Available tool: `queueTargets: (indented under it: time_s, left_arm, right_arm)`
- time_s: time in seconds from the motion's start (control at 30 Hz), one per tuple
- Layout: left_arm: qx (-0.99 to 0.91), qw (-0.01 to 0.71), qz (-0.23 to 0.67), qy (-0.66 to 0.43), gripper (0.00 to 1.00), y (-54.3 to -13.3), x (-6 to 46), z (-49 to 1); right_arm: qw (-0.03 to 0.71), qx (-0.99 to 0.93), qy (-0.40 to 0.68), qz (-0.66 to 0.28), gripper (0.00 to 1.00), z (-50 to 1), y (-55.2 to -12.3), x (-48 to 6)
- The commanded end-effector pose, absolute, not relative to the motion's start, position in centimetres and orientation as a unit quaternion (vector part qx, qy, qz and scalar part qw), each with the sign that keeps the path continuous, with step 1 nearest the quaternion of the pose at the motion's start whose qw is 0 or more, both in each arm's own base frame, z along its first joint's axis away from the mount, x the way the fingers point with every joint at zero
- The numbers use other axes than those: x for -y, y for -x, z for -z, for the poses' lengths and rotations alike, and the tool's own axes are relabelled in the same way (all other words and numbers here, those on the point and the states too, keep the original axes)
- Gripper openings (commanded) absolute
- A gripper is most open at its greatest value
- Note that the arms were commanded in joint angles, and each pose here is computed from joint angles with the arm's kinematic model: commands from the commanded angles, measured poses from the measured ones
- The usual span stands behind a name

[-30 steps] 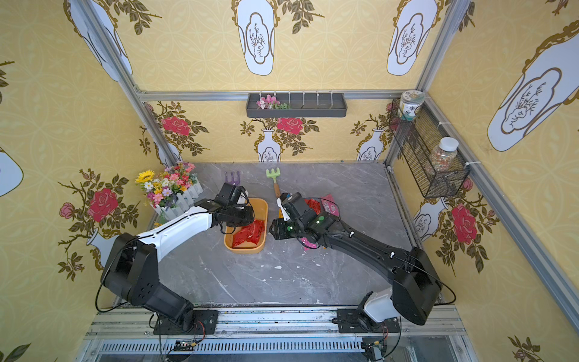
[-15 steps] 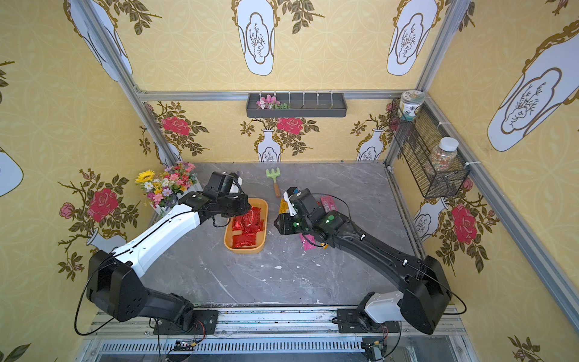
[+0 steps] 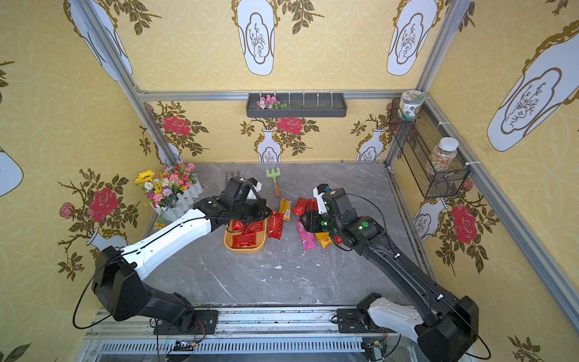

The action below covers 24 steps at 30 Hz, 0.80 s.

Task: Take the tea bags out of the storage box
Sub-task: Place the tea bag at the center of the board.

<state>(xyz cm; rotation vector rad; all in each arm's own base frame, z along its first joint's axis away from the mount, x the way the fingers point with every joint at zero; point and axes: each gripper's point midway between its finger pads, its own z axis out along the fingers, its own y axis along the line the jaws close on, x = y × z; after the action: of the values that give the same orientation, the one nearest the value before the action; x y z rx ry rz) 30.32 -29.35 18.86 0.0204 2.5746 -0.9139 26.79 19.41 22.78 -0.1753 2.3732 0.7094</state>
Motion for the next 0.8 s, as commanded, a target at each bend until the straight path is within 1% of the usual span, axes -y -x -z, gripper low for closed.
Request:
queueTargets:
  time_s: [0.0, 0.13, 0.2, 0.47, 0.6, 0.77]
  left_arm:
    - [-0.915, 0.197, 0.352, 0.013, 0.00, -30.5, 31.3, -17.8]
    - [-0.918, 0.186, 0.350, 0.007, 0.00, -30.0, 33.1, -15.3]
    - [-0.921, 0.178, 0.345, 0.022, 0.00, -30.1, 33.7, -14.1]
    - [-0.934, 0.157, 0.318, 0.043, 0.00, -30.4, 34.1, -9.2]
    - [-0.939, 0.152, 0.304, 0.050, 0.00, -30.5, 33.8, -7.7]
    - [-0.944, 0.151, 0.290, 0.052, 0.00, -30.7, 33.6, -7.0]
  right_arm:
    - [0.321, -0.908, 0.069, -0.258, 0.55, -22.4, -26.0, -18.5]
    - [0.320, -0.910, 0.065, -0.255, 0.55, -22.2, -25.2, -17.9]
    - [0.320, -0.911, 0.062, -0.254, 0.55, -22.1, -24.9, -17.6]
    - [0.317, -0.914, 0.056, -0.248, 0.55, -21.5, -24.1, -16.9]
    - [0.316, -0.915, 0.056, -0.247, 0.55, -21.3, -24.0, -16.8]
    - [0.312, -0.916, 0.056, -0.247, 0.55, -20.9, -24.0, -16.9]
